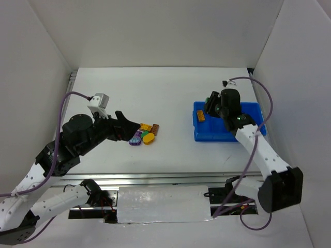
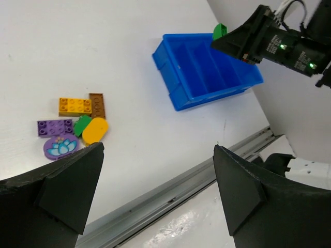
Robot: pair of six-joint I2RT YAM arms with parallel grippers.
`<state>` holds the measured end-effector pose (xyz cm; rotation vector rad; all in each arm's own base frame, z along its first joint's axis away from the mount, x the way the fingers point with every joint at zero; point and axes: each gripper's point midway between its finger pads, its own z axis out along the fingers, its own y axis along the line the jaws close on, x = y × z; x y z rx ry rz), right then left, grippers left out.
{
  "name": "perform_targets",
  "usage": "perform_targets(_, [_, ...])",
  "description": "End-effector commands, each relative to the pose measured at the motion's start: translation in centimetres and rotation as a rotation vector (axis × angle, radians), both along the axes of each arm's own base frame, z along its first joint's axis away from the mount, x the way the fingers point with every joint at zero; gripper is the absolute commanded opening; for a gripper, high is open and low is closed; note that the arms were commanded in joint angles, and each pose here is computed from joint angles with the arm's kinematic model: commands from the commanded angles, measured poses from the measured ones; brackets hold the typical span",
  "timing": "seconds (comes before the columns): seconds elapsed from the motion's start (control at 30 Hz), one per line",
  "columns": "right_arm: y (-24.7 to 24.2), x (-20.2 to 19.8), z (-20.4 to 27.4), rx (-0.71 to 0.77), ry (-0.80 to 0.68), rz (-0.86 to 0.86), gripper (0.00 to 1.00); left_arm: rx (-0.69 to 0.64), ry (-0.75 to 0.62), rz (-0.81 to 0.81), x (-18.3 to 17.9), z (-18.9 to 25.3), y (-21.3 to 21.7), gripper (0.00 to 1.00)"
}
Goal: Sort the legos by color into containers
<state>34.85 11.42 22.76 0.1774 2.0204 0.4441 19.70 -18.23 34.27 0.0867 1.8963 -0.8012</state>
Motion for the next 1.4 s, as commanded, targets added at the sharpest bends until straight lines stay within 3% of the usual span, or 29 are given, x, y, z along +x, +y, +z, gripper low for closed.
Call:
perform_targets(0.0, [-5.4, 0.7, -3.9, -0.132, 0.173, -0.197, 0.0, 0.042, -0.01, 0.064, 0.2, 0.0, 1.7, 1.0])
perform_targets(0.13, [-9.3, 1.7, -7.7, -0.201, 0.321, -0.382, 0.0, 0.108, -0.002, 0.098, 0.2, -1.0, 2.9, 1.0])
perform_targets(0.37, [-11.1, 2.0, -10.0, -0.134, 0.351, -0.416, 0.0, 0.183, 0.033, 0.154, 0.6, -4.0, 4.1, 1.0])
perform_targets(0.47, [-10.9, 2.1, -10.5, -0.134, 0.364, -0.402, 0.09, 0.203, 0.063, 0.143, 1.0, -5.4, 3.5, 1.0])
perform_targets(0.5, [-10.9, 2.1, -10.6, -0.14, 0.369, -0.397, 0.22, 0.208, 0.072, 0.139, 1.0, -5.8, 3.3, 1.0])
perform_targets(0.57, [-10.5, 2.2, -11.1, -0.137, 0.382, -0.368, 0.31, 0.219, 0.084, 0.138, 1.3, -6.2, 3.1, 1.0])
perform_targets(0.7, [-10.5, 2.1, -11.5, -0.136, 0.398, -0.379, 0.62, 0.214, 0.086, 0.124, 1.4, -6.1, 2.9, 0.99])
perform_targets(0.8, [-10.5, 2.1, -11.0, -0.13, 0.397, -0.384, 0.69, 0.212, 0.084, 0.125, 1.3, -6.2, 3.1, 1.0])
perform_targets(0.87, [-10.5, 2.0, -10.1, -0.124, 0.379, -0.384, 0.78, 0.215, 0.085, 0.129, 1.4, -6.3, 3.1, 1.0])
perform_targets(0.93, [-10.1, 1.8, -8.9, -0.104, 0.35, -0.374, 0.8, 0.218, 0.096, 0.132, 1.5, -6.5, 3.0, 1.0])
perform_targets(1.07, [-4.4, 0.8, -5.7, -0.085, 0.262, -0.197, 0.9, 0.219, 0.145, 0.172, 2.3, -7.8, 3.0, 1.0])
perform_targets(1.2, [0.7, -1.0, -2.1, -0.138, 0.191, -0.065, 0.9, 0.233, 0.207, 0.198, 3.0, -9.4, 2.8, 1.0])
perform_targets(1.37, [4.7, -3.3, 1.8, -0.03, 0.097, 0.105, 0.89, 0.255, 0.237, 0.137, 3.6, -10.8, 1.3, 0.99])
